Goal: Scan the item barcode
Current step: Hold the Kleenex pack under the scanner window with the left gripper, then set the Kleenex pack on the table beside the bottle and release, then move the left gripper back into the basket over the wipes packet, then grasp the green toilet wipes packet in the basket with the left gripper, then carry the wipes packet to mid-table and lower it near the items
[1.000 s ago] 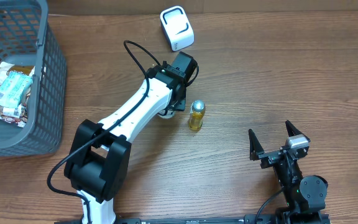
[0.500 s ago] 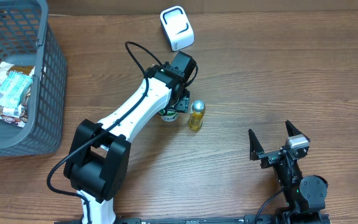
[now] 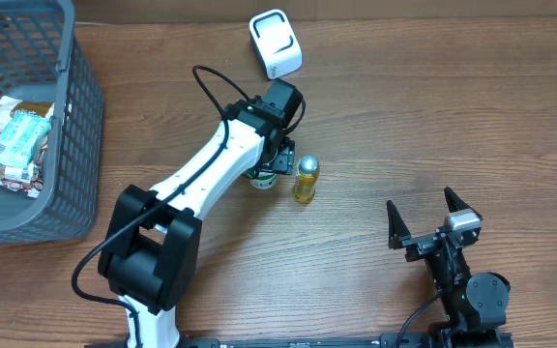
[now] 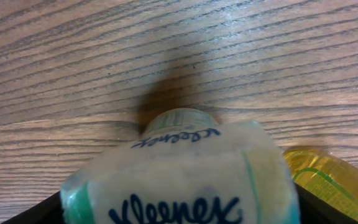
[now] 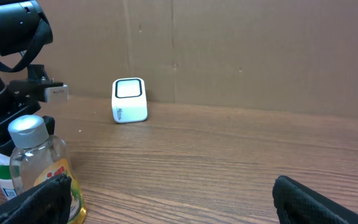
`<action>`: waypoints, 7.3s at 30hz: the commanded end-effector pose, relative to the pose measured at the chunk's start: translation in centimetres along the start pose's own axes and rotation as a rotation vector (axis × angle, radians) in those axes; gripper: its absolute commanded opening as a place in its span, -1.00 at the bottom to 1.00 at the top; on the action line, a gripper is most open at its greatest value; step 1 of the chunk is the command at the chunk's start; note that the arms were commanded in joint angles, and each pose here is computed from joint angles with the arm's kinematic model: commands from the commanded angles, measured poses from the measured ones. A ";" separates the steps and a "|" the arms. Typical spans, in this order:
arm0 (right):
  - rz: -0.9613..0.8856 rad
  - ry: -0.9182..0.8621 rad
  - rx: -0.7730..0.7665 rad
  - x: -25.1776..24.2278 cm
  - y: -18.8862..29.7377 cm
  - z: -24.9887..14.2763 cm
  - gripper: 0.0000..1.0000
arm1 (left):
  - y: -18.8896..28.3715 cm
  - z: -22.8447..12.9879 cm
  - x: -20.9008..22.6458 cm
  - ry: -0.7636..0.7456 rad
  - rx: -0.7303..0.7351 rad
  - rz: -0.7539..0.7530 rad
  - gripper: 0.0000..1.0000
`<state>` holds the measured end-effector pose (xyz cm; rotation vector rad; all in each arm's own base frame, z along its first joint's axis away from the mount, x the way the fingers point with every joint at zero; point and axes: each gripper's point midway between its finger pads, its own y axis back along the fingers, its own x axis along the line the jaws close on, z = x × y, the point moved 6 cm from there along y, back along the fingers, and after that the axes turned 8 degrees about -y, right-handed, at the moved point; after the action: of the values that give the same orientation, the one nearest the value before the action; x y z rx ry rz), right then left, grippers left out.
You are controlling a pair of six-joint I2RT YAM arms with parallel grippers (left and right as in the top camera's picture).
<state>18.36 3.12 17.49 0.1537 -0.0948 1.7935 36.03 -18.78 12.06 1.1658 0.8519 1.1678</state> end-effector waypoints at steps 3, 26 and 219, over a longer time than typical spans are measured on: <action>-0.013 0.003 0.004 -0.2 0.0 -0.3 1.00 | 1.1 0.8 0.3 -0.015 -0.025 -0.052 0.40; -0.013 0.003 0.004 -0.2 0.0 -0.3 1.00 | 7.3 2.1 0.9 -0.055 -0.182 -0.078 0.73; -0.013 0.003 0.004 -0.3 0.0 -0.3 1.00 | 13.5 -5.4 11.1 0.250 -0.240 -0.102 -0.69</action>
<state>18.36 3.11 17.49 0.1536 -0.0949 1.7931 30.01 -6.49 27.35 0.7461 0.8540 1.2394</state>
